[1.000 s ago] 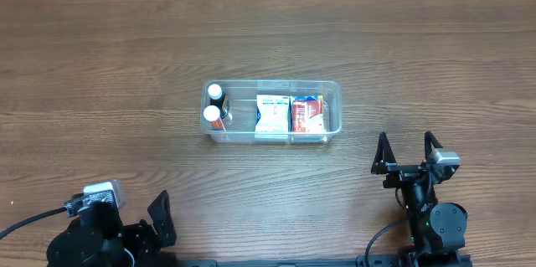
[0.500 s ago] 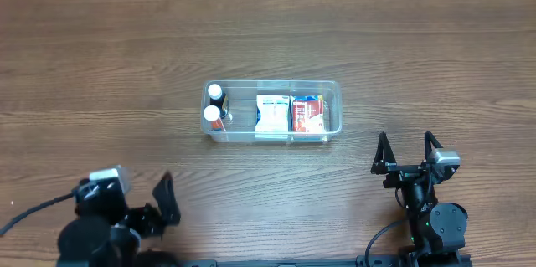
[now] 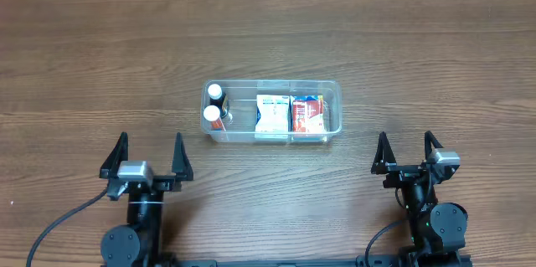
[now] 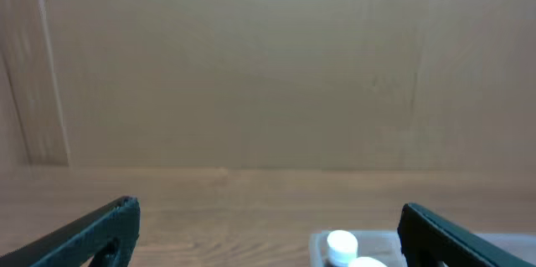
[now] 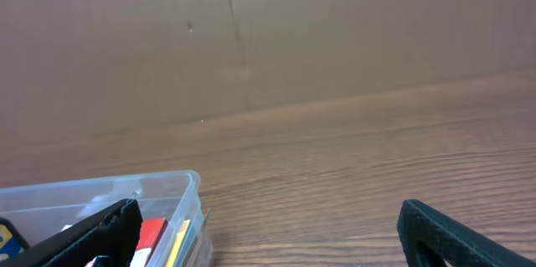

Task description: Pack container

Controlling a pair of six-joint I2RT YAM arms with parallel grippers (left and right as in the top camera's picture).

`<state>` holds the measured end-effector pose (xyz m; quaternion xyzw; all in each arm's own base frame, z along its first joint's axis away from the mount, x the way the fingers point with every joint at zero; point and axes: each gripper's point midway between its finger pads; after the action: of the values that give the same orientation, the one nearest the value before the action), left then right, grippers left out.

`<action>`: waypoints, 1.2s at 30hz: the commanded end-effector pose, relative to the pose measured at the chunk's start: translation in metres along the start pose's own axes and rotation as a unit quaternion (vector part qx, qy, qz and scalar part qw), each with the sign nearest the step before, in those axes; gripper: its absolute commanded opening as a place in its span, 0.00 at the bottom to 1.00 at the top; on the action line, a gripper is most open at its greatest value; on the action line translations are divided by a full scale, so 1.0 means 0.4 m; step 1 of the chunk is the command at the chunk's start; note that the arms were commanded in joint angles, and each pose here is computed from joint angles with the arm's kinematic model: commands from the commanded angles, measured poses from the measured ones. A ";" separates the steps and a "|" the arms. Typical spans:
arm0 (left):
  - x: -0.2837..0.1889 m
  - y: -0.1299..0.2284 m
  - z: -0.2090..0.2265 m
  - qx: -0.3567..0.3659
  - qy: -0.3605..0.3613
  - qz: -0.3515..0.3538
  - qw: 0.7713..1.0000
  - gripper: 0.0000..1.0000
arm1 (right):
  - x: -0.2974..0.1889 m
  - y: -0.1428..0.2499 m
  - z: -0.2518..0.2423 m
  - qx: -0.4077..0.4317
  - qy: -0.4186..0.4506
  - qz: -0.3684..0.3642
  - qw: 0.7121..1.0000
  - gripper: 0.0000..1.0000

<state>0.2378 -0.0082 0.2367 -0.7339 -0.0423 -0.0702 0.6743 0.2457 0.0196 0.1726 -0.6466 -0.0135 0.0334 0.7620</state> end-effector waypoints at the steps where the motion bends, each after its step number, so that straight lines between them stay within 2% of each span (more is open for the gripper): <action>1: 0.005 0.061 -0.006 0.055 0.014 0.002 0.998 1.00 | 0.000 0.004 -0.001 0.000 0.000 -0.002 1.000 1.00; 6: -0.012 0.201 0.005 0.027 0.007 0.118 0.993 1.00 | 0.000 0.004 -0.001 0.000 0.000 -0.002 1.000 1.00; 36: -0.012 0.202 0.007 0.026 0.005 0.119 0.993 1.00 | 0.000 0.004 -0.001 0.000 0.000 -0.002 1.000 1.00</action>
<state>0.2461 -0.0119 0.1558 -0.7095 0.0472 0.0100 0.7031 0.2457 0.0196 0.1726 -0.6465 -0.0135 0.0334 0.7621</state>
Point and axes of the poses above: each gripper's point midway between its finger pads, its own x axis out along the fingers, its own z axis along the line the jaws close on, y = z × x, and after that the axes turned 2 degrees about -x, right-handed
